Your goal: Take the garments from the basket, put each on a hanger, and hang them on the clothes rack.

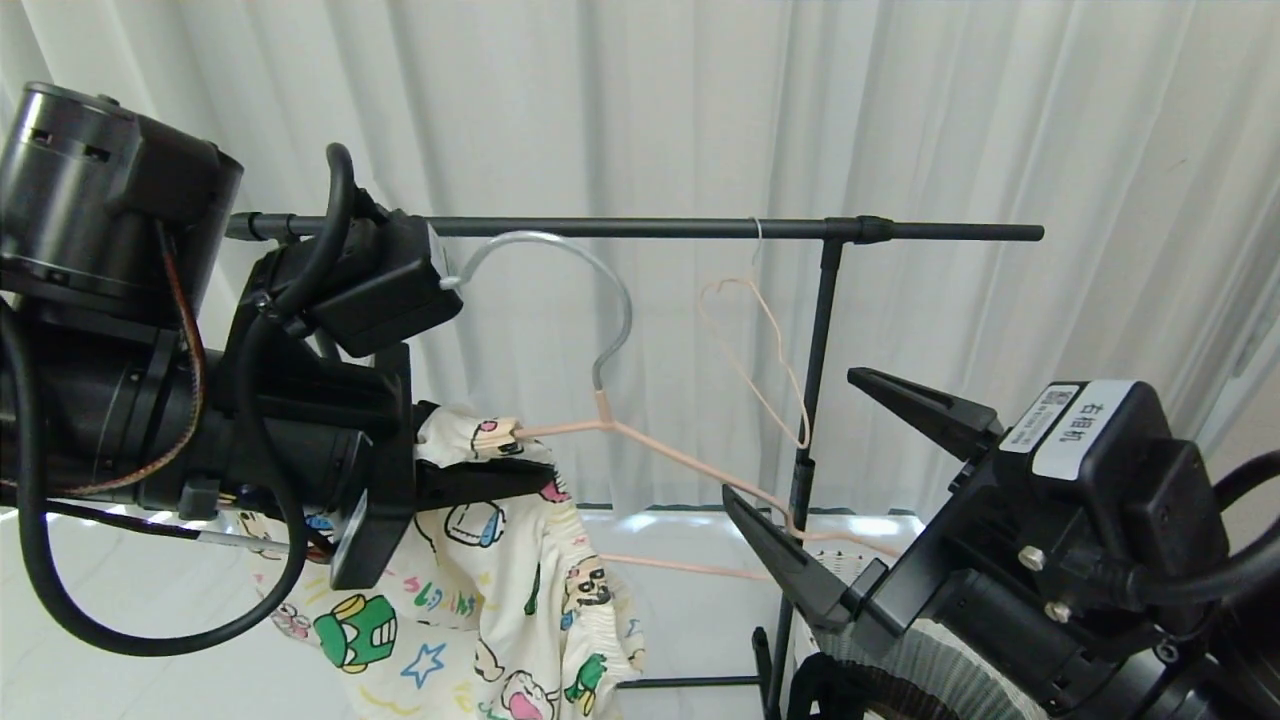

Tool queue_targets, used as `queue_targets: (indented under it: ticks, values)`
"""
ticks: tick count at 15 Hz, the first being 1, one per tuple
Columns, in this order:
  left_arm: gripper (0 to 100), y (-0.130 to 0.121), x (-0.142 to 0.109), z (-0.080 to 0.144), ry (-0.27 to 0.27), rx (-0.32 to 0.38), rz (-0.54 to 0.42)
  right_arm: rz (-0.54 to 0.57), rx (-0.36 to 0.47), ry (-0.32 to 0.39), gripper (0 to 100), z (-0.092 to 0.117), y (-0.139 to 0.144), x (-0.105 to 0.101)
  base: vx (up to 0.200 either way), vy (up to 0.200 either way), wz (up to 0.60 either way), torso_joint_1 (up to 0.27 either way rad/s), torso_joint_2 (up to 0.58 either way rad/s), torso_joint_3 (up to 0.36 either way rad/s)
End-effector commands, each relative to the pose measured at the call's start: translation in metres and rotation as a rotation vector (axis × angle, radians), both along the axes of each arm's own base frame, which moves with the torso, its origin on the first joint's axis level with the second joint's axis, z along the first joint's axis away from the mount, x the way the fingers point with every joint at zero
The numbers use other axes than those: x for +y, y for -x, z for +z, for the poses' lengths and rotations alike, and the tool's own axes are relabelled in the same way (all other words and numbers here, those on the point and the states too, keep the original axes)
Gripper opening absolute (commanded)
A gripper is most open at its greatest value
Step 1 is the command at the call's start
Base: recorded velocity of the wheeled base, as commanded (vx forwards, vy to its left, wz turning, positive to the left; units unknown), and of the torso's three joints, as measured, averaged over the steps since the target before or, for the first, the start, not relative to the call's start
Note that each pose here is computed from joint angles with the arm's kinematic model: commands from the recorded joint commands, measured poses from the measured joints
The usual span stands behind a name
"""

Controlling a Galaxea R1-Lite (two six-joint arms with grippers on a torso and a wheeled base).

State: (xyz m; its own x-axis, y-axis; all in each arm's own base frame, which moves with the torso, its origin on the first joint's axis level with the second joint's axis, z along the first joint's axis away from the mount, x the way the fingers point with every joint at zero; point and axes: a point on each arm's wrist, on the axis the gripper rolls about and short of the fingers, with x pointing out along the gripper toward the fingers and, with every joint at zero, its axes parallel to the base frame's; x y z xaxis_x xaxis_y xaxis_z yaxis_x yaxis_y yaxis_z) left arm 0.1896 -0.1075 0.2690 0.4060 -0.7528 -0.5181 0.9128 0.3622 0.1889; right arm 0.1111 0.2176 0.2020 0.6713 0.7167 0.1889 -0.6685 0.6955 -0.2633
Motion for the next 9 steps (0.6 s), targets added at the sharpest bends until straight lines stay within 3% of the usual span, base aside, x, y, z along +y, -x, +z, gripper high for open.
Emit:
queue_targets:
  ticks: [1,4,7,9]
  values:
    - [0,-0.005,0.013,-0.007,-0.009,0.026,0.070,-0.014,0.003,0.010,100,-0.003,-0.002,-0.005,0.000,0.000,0.00,0.000,0.00,0.000]
    - [0,-0.010,0.026,-0.004,0.055,0.120,0.226,-0.002,0.027,0.040,100,-0.012,0.001,-0.008,0.000,0.000,0.00,0.000,0.00,0.000]
    - [0,-0.019,0.029,0.002,0.135,0.073,0.367,0.012,0.114,0.026,100,-0.023,-0.003,0.000,0.000,0.000,0.00,0.000,0.00,0.000]
    - [0,-0.026,0.031,0.004,0.200,0.038,0.405,0.023,0.250,0.024,100,-0.035,-0.005,0.005,0.000,0.000,0.00,0.000,0.00,0.000]
